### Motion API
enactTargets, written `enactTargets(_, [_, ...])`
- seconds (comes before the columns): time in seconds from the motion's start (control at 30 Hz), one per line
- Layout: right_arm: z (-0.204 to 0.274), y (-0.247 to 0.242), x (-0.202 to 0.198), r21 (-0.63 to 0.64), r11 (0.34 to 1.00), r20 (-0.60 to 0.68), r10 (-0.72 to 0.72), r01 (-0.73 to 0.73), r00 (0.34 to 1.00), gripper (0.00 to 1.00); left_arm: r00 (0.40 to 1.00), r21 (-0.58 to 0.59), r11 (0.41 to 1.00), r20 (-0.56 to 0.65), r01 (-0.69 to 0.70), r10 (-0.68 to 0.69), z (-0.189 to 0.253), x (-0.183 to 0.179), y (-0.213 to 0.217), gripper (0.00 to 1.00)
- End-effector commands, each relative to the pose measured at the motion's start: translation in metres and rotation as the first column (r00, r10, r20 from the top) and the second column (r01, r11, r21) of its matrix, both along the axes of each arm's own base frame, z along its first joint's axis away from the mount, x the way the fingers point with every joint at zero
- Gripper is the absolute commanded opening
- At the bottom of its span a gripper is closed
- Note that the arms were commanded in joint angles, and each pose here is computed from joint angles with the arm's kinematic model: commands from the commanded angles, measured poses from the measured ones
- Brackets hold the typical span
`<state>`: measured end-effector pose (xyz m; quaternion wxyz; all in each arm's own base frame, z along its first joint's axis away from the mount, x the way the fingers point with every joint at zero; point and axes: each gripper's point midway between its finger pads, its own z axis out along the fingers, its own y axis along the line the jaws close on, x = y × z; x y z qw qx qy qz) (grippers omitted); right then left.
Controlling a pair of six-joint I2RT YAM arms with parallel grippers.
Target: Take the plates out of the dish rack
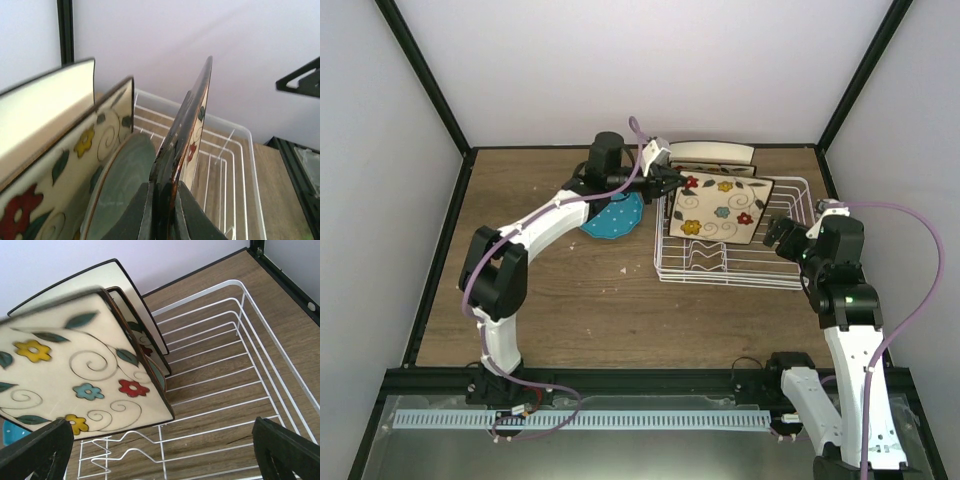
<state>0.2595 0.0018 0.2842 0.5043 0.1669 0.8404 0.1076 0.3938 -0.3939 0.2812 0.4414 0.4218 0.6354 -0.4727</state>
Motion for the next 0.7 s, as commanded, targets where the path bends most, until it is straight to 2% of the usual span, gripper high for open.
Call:
enactTargets(0.0, [0.007,0.003,0.001,0.002,1.0,0.03,0.015,-0.015,0.999,1.0,0.97,-0.222,0.961,0.212,0.167,-0.12,0.141,-0.049,0.01,0.04])
enactTargets(0.17, [0.003,0.003,0.0,0.009,1.0,0.028,0.012,-0.012,1.0,1.0,0.974,-0.289,0.946,0.21,0.146,-0.086,0.177,-0.047,0.028,0.04])
enactTargets(0.47, [-0.005,0.005,0.001,0.027,1.0,0.02,0.013,-0.014,1.0,1.0,0.984,-0.4,0.912,0.175,0.095,-0.026,0.23,-0.046,0.086,0.04])
enactTargets(0.67, [-0.006,0.006,0.007,0.03,0.999,0.019,0.02,-0.021,1.0,1.0,0.985,-0.472,0.875,0.07,-0.109,0.16,0.253,-0.008,0.165,0.04])
